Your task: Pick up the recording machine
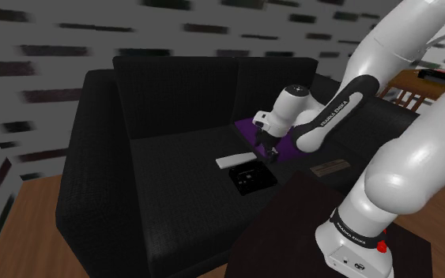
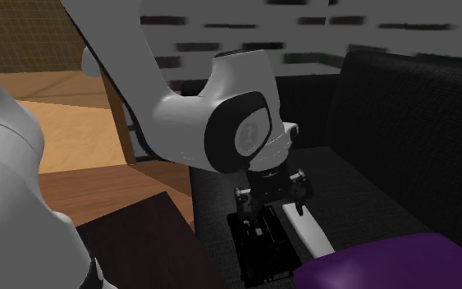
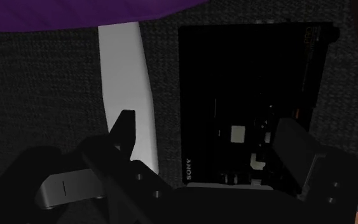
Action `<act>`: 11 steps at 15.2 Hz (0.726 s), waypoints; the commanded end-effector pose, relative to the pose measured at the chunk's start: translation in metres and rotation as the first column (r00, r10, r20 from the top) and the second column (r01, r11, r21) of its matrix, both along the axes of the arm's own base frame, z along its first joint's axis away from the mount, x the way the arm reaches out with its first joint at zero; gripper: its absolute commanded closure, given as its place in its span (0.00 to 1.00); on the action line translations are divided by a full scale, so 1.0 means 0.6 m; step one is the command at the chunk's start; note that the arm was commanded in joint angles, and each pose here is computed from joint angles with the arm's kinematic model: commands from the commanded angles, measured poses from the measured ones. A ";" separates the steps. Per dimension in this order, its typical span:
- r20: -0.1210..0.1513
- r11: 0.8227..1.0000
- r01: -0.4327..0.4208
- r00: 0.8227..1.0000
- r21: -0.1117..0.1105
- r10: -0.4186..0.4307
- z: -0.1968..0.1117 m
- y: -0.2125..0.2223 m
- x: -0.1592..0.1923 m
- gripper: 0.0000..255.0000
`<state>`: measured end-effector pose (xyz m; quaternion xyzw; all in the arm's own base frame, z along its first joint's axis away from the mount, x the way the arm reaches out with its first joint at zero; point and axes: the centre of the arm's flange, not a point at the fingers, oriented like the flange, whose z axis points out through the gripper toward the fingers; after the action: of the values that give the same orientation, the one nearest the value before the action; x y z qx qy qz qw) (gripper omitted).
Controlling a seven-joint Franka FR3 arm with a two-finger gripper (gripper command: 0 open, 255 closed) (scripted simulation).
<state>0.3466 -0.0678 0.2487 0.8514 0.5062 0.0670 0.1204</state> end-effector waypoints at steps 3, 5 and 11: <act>0.005 0.999 -0.036 0.999 -0.005 0.036 -0.042 0.000 0.001 0.00; 0.005 0.999 -0.036 0.999 -0.005 0.036 -0.059 0.000 0.001 0.00; 0.005 0.999 -0.036 0.999 -0.005 0.036 -0.083 0.000 0.000 1.00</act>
<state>0.3470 -0.0679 0.1996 0.8416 0.5214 0.0701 0.1223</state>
